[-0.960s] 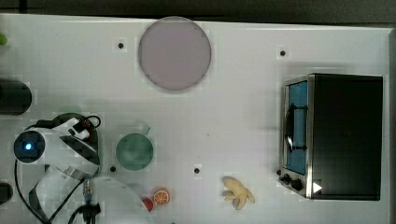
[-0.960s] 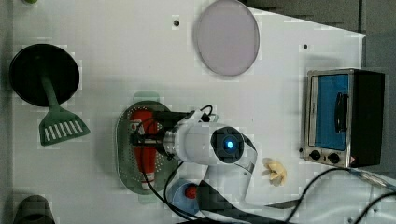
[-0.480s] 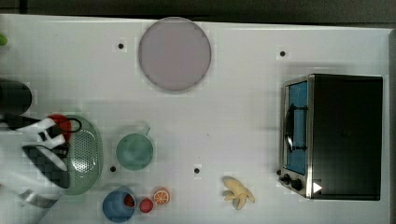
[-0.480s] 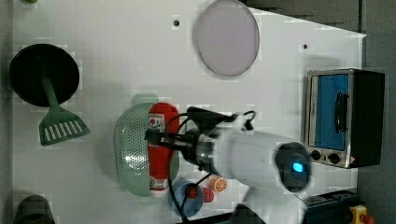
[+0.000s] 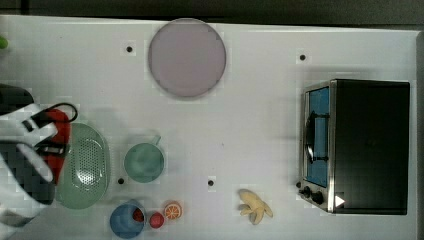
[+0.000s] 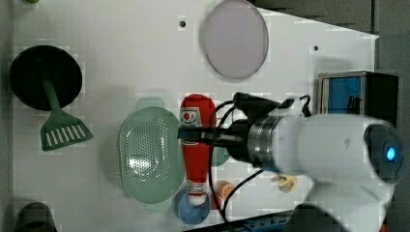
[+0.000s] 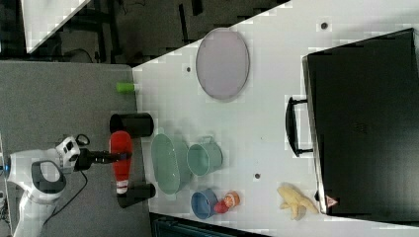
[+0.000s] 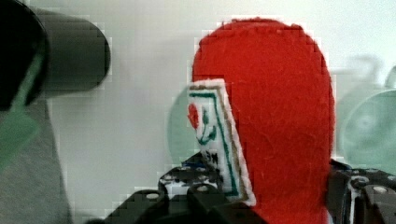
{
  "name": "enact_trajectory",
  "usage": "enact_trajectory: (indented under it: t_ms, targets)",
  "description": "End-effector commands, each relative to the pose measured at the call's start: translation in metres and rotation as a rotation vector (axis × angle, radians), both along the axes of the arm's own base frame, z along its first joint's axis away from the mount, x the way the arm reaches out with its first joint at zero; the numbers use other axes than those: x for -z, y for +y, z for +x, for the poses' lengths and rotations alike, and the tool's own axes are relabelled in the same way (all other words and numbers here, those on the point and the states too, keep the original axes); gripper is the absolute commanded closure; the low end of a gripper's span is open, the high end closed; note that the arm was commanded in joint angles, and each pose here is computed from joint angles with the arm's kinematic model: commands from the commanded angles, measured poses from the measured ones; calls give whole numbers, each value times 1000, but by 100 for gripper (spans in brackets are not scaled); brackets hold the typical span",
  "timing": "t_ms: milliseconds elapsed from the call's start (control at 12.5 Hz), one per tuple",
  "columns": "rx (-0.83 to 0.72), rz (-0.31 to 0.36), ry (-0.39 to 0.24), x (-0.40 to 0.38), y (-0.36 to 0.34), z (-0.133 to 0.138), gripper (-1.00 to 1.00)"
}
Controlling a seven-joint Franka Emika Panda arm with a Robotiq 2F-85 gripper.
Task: Pick ketchup from strainer and place it on the table
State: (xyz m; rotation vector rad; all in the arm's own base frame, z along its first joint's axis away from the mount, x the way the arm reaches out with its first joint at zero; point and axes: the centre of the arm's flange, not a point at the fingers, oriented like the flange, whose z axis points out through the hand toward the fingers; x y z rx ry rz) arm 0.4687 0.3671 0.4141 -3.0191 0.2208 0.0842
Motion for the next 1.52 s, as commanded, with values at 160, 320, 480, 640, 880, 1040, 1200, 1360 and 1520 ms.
enact_trajectory:
  t_ms: [160, 320, 480, 640, 880, 1040, 1200, 1360, 1520]
  targets:
    - [54, 3, 22, -9, -144, 92, -18]
    - [89, -3, 11, -6, -202, 115, -18]
    - [111, -15, 13, 2, -264, 129, -18]
    - [132, -27, 21, 13, -324, 136, -18]
    - [205, -45, 76, 47, -395, 129, -18]
    - [249, -53, 95, 71, -419, 119, -18]
    - [264, -52, 75, 99, -424, 108, -18]
    - [263, -47, 73, 131, -419, 93, -18]
    - [262, -36, 97, 165, -415, 78, -18]
